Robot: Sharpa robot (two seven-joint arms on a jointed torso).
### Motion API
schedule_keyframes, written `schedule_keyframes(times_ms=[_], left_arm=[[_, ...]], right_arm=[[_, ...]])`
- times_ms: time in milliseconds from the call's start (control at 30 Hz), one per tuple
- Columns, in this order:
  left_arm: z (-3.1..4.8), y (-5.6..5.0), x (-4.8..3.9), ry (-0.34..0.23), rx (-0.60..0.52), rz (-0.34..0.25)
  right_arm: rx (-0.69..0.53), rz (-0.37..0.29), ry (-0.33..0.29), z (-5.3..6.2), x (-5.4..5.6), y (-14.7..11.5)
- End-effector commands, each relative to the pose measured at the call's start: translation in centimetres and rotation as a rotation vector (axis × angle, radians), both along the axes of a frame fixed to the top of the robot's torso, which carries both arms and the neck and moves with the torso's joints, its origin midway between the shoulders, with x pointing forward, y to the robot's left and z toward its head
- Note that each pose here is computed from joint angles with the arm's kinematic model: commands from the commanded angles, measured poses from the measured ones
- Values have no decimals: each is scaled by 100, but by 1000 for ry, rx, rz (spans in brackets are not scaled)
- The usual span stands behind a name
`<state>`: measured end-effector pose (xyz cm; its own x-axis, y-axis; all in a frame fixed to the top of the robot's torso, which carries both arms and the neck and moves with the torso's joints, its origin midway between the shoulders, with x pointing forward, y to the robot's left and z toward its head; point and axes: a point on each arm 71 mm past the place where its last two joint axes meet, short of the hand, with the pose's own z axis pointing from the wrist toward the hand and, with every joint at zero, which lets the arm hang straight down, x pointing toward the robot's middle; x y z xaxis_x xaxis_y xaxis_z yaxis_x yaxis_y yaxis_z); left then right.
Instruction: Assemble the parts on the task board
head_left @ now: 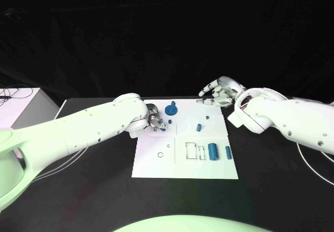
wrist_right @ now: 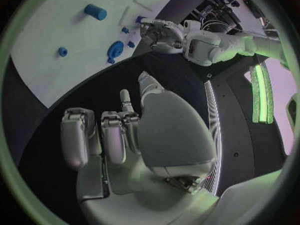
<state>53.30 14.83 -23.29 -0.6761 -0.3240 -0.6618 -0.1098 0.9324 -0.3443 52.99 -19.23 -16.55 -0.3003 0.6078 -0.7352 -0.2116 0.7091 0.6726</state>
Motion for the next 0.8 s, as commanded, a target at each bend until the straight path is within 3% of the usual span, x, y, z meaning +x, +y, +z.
schedule_keyframes(times_ms=[33,800], left_arm=[[-1,-30,2,-1,5,-20],[-106,-109,13,26,31,-38]], right_arm=[[-8,16,2,-4,-7,15],[-8,22,5,-5,-19,21]])
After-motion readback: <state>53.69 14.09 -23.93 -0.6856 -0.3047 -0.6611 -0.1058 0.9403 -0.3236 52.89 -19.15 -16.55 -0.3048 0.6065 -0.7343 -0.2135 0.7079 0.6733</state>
